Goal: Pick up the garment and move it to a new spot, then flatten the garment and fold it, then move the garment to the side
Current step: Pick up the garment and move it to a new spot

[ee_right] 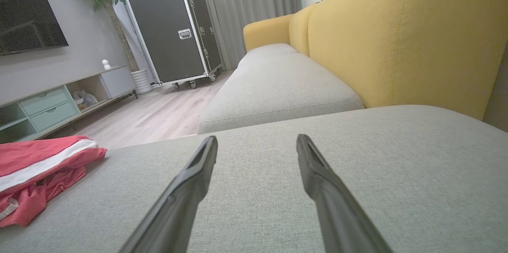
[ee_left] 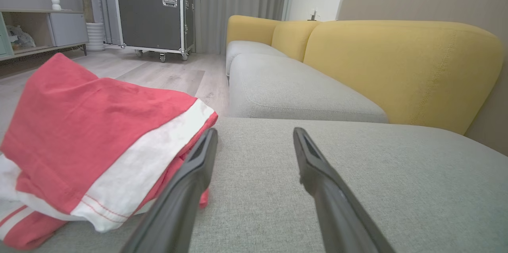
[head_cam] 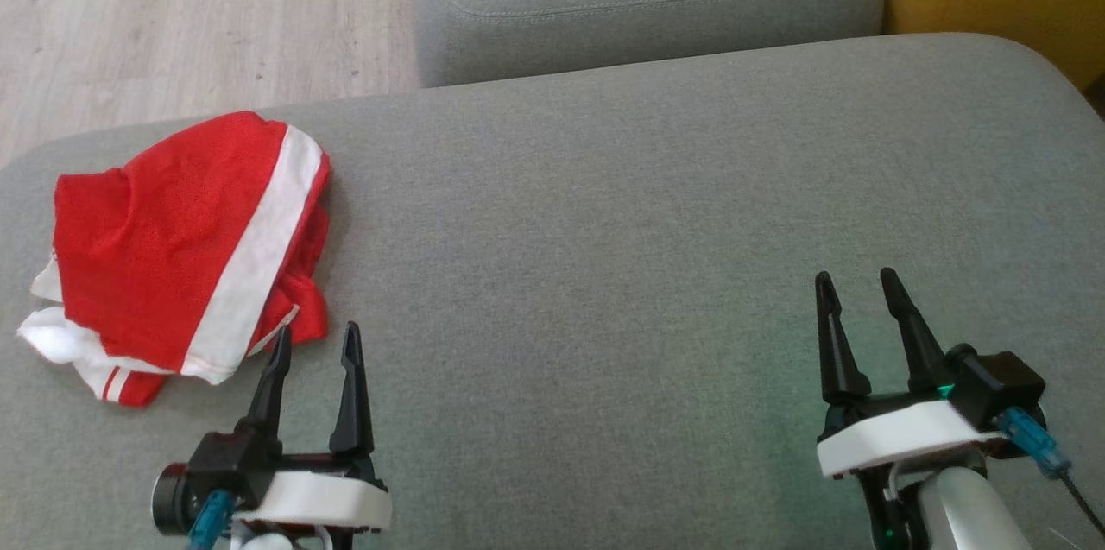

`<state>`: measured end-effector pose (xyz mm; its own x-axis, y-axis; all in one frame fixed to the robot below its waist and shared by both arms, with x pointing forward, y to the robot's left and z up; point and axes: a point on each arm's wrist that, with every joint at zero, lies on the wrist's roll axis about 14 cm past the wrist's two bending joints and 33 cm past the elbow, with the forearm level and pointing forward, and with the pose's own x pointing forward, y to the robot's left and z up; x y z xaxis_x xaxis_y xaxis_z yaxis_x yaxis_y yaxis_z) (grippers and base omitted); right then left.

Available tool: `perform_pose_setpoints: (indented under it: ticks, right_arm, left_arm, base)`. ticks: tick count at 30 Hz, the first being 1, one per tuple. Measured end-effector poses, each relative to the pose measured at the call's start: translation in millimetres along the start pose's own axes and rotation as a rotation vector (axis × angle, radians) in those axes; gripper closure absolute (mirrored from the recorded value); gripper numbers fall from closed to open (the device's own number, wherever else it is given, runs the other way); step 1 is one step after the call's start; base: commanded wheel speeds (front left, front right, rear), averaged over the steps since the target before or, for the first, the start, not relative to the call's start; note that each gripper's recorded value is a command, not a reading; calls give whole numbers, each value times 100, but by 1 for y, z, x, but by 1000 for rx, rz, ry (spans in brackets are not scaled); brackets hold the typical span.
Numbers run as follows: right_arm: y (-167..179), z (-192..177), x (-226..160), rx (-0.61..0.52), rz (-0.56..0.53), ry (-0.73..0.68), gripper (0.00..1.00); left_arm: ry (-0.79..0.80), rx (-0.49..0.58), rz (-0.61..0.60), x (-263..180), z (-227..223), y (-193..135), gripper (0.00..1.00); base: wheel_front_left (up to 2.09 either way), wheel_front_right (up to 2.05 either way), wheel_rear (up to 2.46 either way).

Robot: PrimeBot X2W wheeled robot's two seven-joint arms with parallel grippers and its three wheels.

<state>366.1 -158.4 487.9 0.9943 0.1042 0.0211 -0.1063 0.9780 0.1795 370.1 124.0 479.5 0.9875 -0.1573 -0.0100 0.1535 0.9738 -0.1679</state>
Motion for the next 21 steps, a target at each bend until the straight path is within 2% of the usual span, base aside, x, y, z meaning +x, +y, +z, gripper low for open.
perform_pose_setpoints:
  ticks: [9,21]
  right_arm:
    - [24,-1,7,-1,76,3,0]
    - [93,-6,14,17,281,21,0]
  left_arm:
    - [-32,1,62,-9,10,17,0]
    - [-67,16,228,-56,18,62,0]
  base:
    - [0,0,0]
    - [0,0,0]
